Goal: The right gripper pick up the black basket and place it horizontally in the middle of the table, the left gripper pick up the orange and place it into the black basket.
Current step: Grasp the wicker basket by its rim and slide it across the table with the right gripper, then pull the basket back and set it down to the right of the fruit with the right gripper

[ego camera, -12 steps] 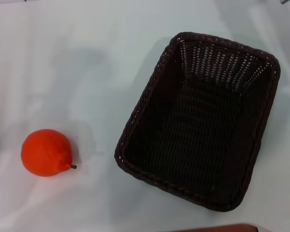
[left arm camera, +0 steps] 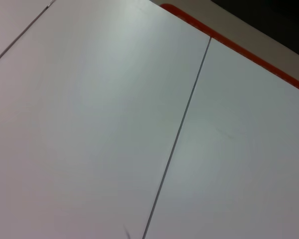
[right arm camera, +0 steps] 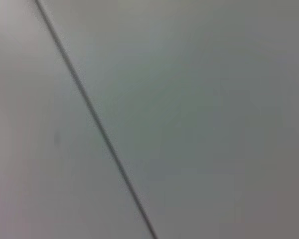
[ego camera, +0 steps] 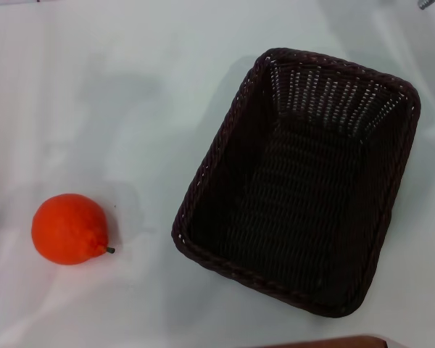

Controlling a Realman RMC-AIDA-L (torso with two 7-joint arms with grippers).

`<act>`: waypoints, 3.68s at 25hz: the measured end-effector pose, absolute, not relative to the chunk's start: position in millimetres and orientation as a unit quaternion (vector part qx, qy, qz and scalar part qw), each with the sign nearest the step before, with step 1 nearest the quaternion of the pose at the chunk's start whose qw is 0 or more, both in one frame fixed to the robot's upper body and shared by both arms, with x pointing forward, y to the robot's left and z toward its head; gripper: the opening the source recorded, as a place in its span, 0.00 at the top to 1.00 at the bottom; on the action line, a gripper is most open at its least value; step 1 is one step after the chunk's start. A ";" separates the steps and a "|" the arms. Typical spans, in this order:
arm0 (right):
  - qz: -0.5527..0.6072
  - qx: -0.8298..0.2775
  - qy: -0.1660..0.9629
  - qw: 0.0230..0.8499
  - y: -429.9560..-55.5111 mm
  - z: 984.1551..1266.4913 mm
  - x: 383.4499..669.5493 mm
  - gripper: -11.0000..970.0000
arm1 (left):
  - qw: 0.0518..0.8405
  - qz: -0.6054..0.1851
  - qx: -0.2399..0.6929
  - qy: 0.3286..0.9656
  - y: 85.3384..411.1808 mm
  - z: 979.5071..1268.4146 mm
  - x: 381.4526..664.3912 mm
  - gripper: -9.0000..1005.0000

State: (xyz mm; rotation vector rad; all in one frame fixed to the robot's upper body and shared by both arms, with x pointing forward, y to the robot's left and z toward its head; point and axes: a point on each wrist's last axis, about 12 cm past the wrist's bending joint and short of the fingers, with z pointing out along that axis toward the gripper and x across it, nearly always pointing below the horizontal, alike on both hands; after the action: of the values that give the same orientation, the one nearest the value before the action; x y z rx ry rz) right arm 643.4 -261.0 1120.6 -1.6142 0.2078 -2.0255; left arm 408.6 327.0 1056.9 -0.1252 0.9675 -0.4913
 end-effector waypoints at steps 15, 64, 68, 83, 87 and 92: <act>-0.508 -0.746 -0.288 0.320 -265.0 1194.3 660.0 0.07 | 0.856 -0.229 -0.060 0.460 329.2 1057.6 410.0 0.12; -0.145 -0.857 -0.470 0.152 -252.0 1165.5 632.9 0.61 | 0.847 -0.230 -0.063 0.476 328.6 1055.7 419.5 0.13; -0.150 -0.868 -0.439 0.177 -266.0 1171.6 630.7 0.72 | 0.847 -0.228 -0.063 0.476 329.4 1056.4 422.7 0.13; -0.203 -0.898 -0.149 0.362 -322.6 1161.6 610.3 0.83 | 0.842 -0.230 -0.056 0.485 328.0 1058.7 437.3 0.13; -0.206 -0.887 -0.098 0.402 -318.6 1144.6 606.0 0.82 | 0.842 -0.232 -0.055 0.484 326.9 1059.4 440.4 0.13; -0.227 -0.880 -0.058 0.413 -317.3 1131.3 604.2 0.83 | 0.841 -0.233 -0.055 0.485 326.4 1059.5 441.6 0.13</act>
State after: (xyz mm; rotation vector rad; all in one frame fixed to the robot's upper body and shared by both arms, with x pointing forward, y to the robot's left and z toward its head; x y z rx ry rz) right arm 604.2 -317.3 1131.3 -2.2128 -0.1468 -0.5701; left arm 441.6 326.4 1059.5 -0.1159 1.0253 -0.4919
